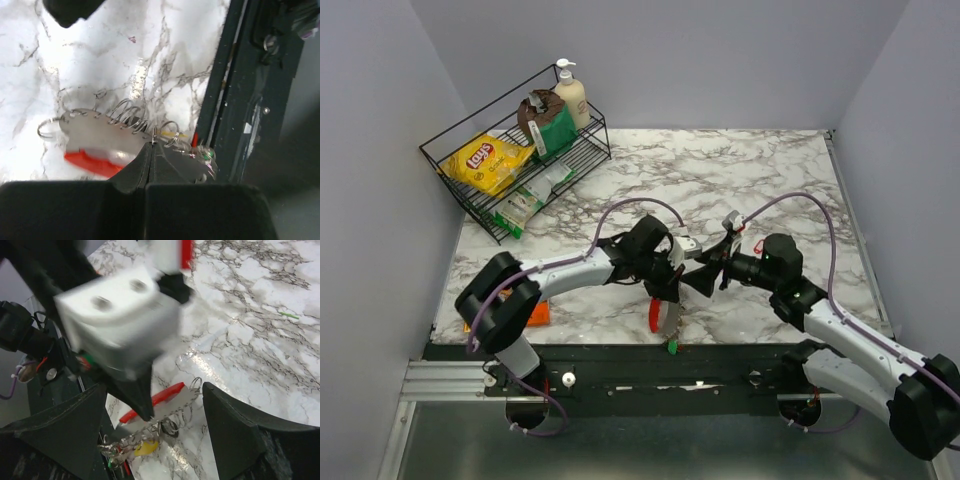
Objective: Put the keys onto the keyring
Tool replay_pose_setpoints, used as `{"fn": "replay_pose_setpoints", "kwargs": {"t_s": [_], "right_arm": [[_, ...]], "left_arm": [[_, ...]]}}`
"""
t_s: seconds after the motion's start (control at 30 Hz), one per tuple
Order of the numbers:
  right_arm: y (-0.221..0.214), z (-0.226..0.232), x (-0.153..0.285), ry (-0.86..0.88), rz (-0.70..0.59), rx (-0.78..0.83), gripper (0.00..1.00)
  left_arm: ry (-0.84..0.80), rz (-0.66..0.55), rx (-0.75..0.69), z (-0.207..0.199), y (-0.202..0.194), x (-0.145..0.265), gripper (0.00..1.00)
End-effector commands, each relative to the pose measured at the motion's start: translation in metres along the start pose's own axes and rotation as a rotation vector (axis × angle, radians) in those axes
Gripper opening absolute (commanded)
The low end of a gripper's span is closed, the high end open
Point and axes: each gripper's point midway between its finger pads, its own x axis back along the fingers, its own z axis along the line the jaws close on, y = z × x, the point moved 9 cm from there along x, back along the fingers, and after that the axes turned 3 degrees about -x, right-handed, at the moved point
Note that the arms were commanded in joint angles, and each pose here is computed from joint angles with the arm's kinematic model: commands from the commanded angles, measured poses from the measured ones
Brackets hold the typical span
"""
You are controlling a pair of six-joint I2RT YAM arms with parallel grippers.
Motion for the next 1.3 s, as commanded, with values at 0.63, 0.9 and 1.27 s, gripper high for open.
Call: {"fn": "replay_pose_setpoints", "kwargs": {"t_s": [0.63,0.9,1.27], "right_arm": [[-0.032,-0.007,0.022,-0.154,-0.006,-0.208,0.85],[-0.034,-0.007,0.020,-0.124,0.012,-0.240,0.77],[-0.024,-0.006,0.020,-0.095,0.000,-0.246,0.68]], "left_arm": [[-0.131,-0.425,-0.059,0.020,-0.018,-0.038,0.00],[-0.225,-0.541,-0.092,0.013,-0.019,-0.034,0.00],[-0.158,-0.566,-0.123,0.012,-0.015,-0.025,0.00]]}}
